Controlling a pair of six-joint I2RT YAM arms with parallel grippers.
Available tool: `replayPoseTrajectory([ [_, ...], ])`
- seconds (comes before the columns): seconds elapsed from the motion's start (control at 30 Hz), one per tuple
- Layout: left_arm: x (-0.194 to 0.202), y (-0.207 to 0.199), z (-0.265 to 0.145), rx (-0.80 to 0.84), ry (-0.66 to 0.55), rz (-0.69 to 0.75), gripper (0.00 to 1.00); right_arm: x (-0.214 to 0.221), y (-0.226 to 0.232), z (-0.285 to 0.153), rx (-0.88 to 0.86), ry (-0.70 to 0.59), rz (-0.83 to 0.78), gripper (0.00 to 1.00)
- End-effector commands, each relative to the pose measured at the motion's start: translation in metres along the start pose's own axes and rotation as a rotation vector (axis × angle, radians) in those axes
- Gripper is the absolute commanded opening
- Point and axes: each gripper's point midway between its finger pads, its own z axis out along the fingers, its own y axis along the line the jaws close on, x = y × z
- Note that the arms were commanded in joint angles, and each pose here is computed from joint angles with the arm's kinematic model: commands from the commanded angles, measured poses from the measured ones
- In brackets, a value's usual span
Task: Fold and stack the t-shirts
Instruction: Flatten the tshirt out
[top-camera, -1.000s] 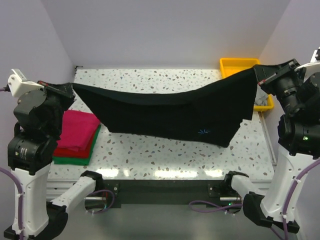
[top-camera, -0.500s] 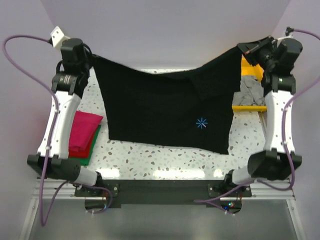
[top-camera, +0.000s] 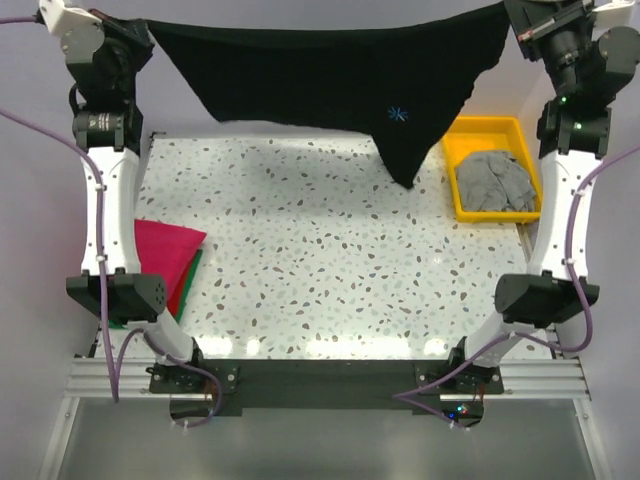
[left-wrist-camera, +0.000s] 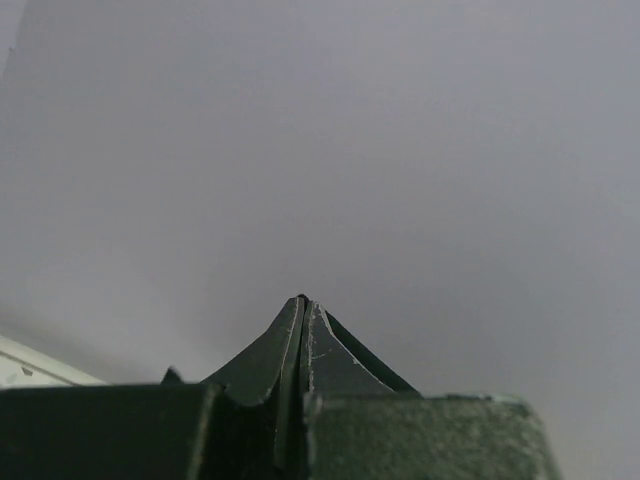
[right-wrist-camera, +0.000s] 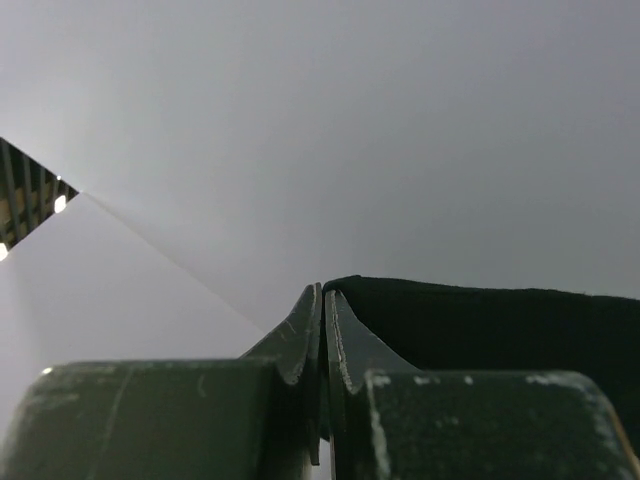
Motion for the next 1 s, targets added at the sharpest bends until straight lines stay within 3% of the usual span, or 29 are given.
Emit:
replayPoseTrajectory([
  [0.0, -0.044, -0.02, -0.026, 0.084, -0.113, 0.013, 0.0, -0.008, 0.018, -0.021, -0.028, -0.045, -0.048, 0.0],
  [0.1, -0.015, 0.007, -0.035, 0.035, -0.038, 0.013, 0.0, 0.023, -0.019, -0.033, 0.071, 0.036, -0.013, 0.0],
  [0.17, 0.016, 0.032, -0.048, -0.002, 0.031, 0.01, 0.0, 0.053, -0.059, -0.045, 0.161, 0.103, 0.022, 0.0],
  [0.23, 0.056, 0.066, -0.065, -0.06, 0.109, -0.002, 0.0, 0.072, -0.07, -0.064, 0.206, 0.149, 0.039, 0.0],
  [0.27, 0.07, 0.078, -0.072, -0.085, 0.138, -0.009, 0.0, 0.095, -0.1, -0.076, 0.271, 0.197, 0.061, 0.0],
  [0.6, 0.241, 0.244, -0.195, -0.456, 0.501, -0.021, 0.0, 0.229, -0.241, -0.222, 0.717, 0.489, 0.08, 0.0],
  [0.8, 0.297, 0.305, -0.263, -0.644, 0.648, -0.02, 0.0, 0.29, -0.301, -0.302, 0.913, 0.652, 0.076, 0.0],
  [0.97, 0.307, 0.321, -0.29, -0.69, 0.677, -0.004, 0.0, 0.305, -0.321, -0.345, 1.017, 0.71, 0.033, 0.02],
])
